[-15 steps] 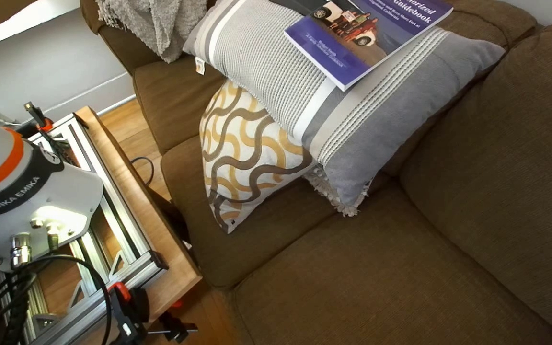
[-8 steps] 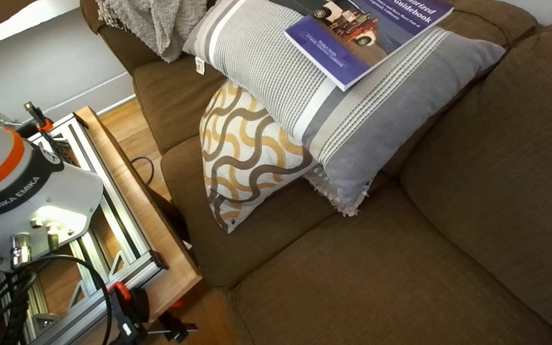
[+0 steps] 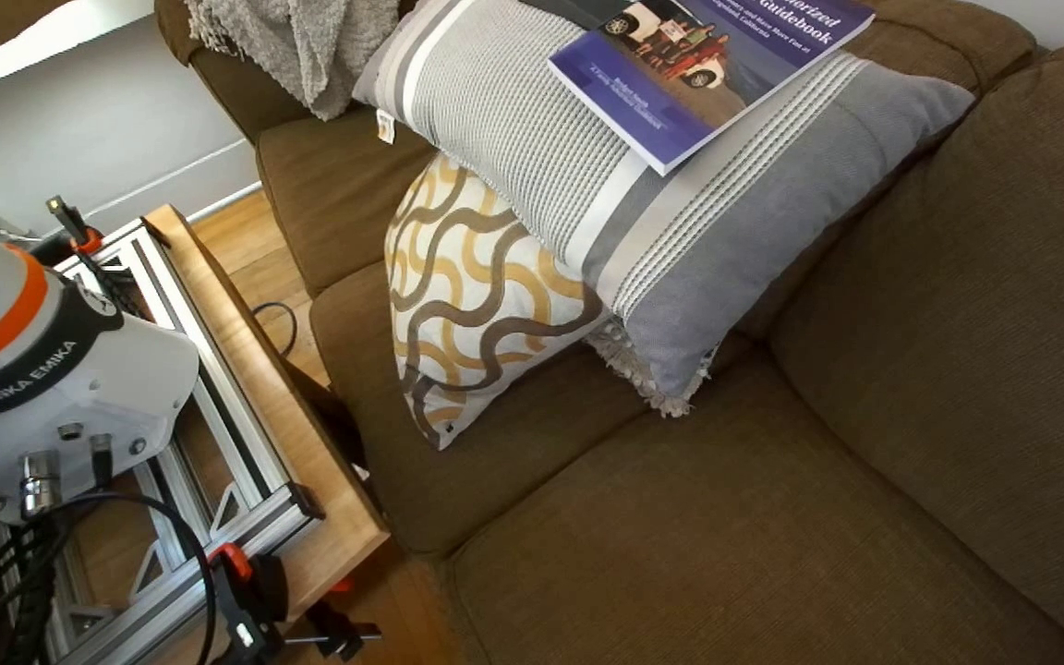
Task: Remove the towel from the pillow and put it on the sofa head
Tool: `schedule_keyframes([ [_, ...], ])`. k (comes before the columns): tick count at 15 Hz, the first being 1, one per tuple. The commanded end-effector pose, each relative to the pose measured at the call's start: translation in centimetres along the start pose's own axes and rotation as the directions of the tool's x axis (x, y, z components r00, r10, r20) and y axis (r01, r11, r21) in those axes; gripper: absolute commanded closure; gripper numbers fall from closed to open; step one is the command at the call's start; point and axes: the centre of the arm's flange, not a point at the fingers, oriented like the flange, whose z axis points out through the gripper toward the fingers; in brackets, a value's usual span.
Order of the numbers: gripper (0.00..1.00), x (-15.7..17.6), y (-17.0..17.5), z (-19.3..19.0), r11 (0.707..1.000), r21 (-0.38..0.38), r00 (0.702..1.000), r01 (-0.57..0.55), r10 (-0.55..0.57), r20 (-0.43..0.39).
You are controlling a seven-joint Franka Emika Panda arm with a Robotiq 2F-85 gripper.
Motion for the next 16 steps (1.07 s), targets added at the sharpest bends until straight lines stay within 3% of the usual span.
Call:
schedule_keyframes([
  [1,0.97,4.3,0.9,0.7,0.999,-0.005,0.997,-0.045,0.044,-0.068],
  [4,0.97,4.9,4.7,0.7,0.983,-0.170,0.996,-0.063,0.051,-0.079],
  [7,0.97,3.9,9.0,2.0,0.936,-0.349,0.999,-0.036,0.031,-0.021],
  [12,0.97,1.9,11.0,6.8,0.880,-0.473,0.999,0.036,-0.013,0.052],
  [13,0.65,1.7,10.9,7.7,0.869,-0.492,0.998,0.051,-0.024,0.061],
  [14,0.64,1.8,10.8,8.2,0.856,-0.513,0.997,0.065,-0.038,0.062],
  [16,0.49,1.9,10.6,8.4,0.830,-0.551,0.996,0.089,-0.061,0.069],
])
